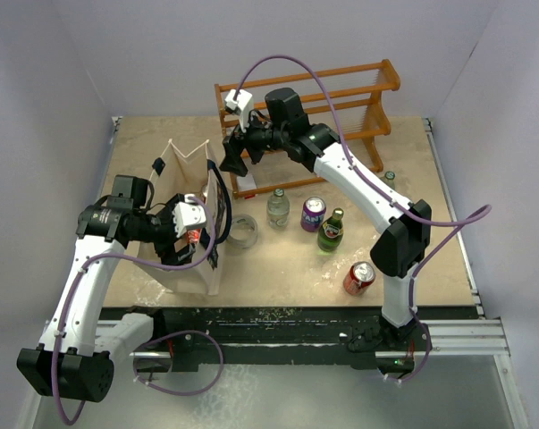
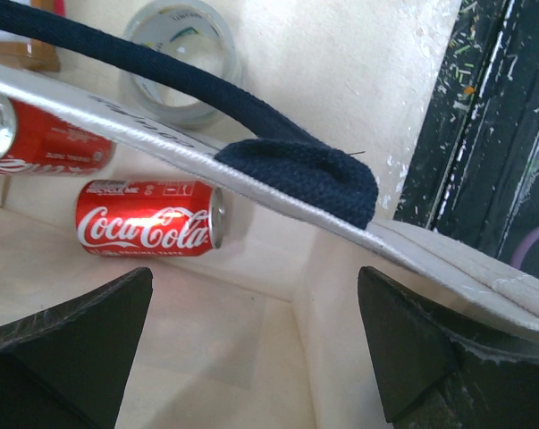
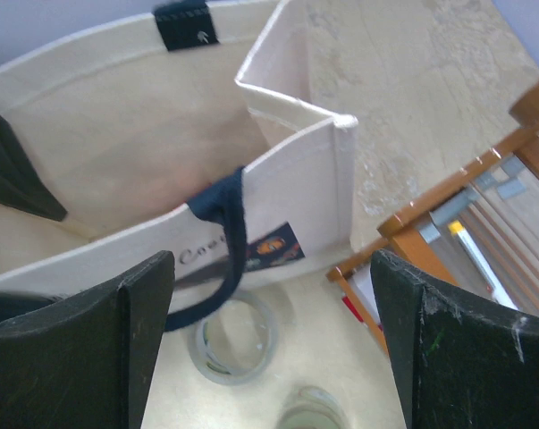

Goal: Place the beverage into the canvas bag
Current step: Pick up the drink from the canvas bag.

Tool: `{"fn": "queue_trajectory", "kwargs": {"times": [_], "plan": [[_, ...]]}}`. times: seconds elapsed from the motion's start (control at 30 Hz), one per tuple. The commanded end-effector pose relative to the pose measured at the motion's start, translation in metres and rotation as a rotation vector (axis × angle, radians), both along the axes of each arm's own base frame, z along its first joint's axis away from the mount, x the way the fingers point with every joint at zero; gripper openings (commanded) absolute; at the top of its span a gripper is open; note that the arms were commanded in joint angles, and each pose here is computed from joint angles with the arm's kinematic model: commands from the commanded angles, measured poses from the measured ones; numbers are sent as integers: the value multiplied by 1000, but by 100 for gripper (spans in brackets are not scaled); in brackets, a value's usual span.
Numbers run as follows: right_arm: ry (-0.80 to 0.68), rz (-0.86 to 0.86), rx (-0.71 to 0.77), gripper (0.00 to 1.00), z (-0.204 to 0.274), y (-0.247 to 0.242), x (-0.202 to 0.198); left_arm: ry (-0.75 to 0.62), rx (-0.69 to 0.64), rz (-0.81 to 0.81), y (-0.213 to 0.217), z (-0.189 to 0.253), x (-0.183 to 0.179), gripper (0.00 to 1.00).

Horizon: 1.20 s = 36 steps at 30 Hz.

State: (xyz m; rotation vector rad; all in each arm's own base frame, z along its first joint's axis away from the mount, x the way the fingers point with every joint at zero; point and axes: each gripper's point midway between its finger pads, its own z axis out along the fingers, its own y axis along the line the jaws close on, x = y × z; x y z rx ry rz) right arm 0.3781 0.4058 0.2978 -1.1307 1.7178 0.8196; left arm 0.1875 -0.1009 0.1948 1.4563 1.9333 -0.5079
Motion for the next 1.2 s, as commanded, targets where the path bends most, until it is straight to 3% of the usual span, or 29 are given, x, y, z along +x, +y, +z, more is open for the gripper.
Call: {"fn": "queue_trajectory", "kwargs": {"times": [0.0, 0.3, 0.53, 0.93, 1.17], "plan": [[-10, 39, 119, 92, 40, 23, -10, 5, -89, 54, -11, 10, 7, 99], [46, 38, 89, 95, 15, 51, -9, -4, -160, 118, -18, 14, 21, 99], [91, 17, -17, 88, -28, 45, -8, -5, -168, 155, -17, 12, 23, 99], [-19, 85, -133, 83, -74, 16, -23, 19, -211, 321, -14, 10, 56, 98], [22, 110, -117, 81, -91, 11, -17, 67, -146, 186, -14, -6, 34, 97]]}}
